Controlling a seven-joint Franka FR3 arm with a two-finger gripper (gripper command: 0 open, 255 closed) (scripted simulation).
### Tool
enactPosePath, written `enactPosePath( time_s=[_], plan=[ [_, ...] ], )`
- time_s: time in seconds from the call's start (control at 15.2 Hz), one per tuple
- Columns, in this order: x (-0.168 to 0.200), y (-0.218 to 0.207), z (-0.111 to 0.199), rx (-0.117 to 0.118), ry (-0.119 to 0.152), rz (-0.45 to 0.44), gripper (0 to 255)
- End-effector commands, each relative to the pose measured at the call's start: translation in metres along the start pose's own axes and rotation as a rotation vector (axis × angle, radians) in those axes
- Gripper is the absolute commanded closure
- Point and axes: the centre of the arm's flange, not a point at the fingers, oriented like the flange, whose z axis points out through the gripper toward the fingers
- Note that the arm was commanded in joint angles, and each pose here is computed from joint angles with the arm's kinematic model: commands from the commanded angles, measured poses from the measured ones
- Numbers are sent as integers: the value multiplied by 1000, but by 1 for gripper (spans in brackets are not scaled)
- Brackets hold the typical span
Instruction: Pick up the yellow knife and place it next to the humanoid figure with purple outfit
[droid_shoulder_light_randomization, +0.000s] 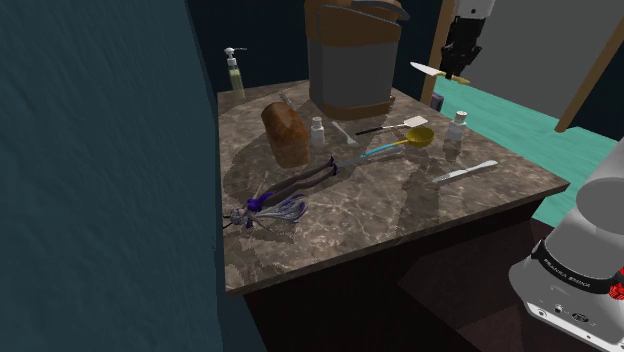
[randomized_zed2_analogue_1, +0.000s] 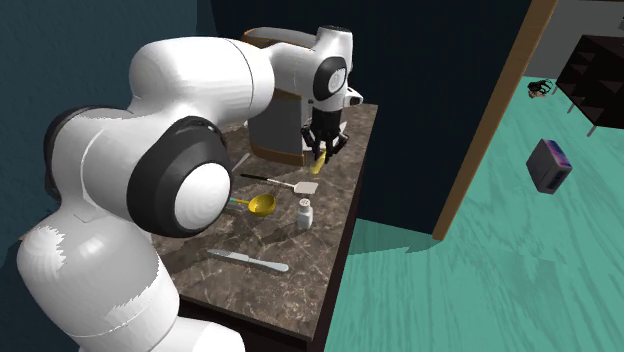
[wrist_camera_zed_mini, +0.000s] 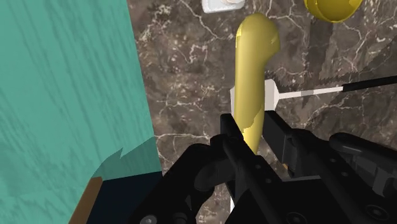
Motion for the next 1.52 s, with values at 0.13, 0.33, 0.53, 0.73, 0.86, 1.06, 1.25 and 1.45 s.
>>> enactPosePath(
  time_s=[0.13,0.33,0.53,0.73,0.86,1.06,1.25,1.45],
  plan=[
    [0,-1,-22,0,-1,0,255],
    [0,-2,-37,0,-1,0,255],
    [0,-3,-53,0,-1,0,255],
    [-8,-14,-60,0,-1,0,255],
    [-23,-36,-58,0,-1,0,255],
    [-46,-68,-56,0,-1,0,255],
    [-69,-101,-54,0,-1,0,255],
    [-91,-133,-52,0,-1,0,255]
  ],
)
